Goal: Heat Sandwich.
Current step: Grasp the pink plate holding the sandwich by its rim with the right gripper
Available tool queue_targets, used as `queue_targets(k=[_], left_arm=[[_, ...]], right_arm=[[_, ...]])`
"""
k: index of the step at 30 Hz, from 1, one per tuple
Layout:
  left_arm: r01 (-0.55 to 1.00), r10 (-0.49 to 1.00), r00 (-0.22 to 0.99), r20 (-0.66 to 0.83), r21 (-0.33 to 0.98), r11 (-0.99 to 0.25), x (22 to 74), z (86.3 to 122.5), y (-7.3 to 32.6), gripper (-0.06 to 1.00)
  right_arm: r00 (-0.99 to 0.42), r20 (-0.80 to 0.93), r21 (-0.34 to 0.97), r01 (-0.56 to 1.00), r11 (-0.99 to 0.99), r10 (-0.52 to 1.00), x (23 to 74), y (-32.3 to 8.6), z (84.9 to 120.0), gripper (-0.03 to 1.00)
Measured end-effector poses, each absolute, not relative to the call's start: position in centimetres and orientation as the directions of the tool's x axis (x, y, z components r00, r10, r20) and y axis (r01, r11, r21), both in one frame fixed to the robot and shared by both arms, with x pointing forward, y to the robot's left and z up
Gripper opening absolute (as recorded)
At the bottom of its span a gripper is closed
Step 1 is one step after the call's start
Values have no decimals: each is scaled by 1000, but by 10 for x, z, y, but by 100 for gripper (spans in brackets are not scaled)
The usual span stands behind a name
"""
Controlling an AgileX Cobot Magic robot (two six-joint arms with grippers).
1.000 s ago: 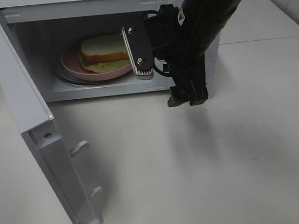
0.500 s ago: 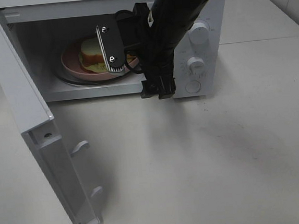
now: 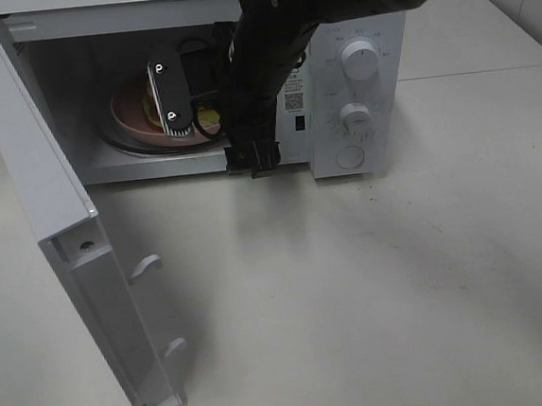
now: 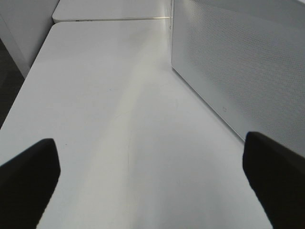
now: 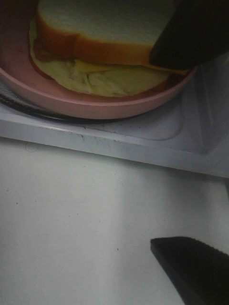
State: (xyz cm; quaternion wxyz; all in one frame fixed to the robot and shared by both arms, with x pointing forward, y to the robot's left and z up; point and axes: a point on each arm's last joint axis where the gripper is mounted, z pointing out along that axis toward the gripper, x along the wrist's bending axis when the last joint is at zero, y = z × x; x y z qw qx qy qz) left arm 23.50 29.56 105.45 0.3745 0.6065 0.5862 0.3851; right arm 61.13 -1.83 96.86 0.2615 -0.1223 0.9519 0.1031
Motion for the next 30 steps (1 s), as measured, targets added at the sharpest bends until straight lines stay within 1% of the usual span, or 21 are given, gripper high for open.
queue_targets(k=[8,18,25,30], left_arm=[[423,999,16,28,906,-32,235,1055,296,99],[423,999,16,28,906,-32,235,1055,296,99],[423,999,16,28,906,-32,235,1055,296,99],[423,999,16,28,906,-32,235,1055,296,99]], right_arm=[[-832,-523,127,-288,949,-182,627,-6,953,90],[-840,-511,120,-277,953,-180,644,6,937,87],[-853,-505,142,-233,962,-132,655,14,927,85],[-857,-498,139,-228,964,-131,657,15,924,84]])
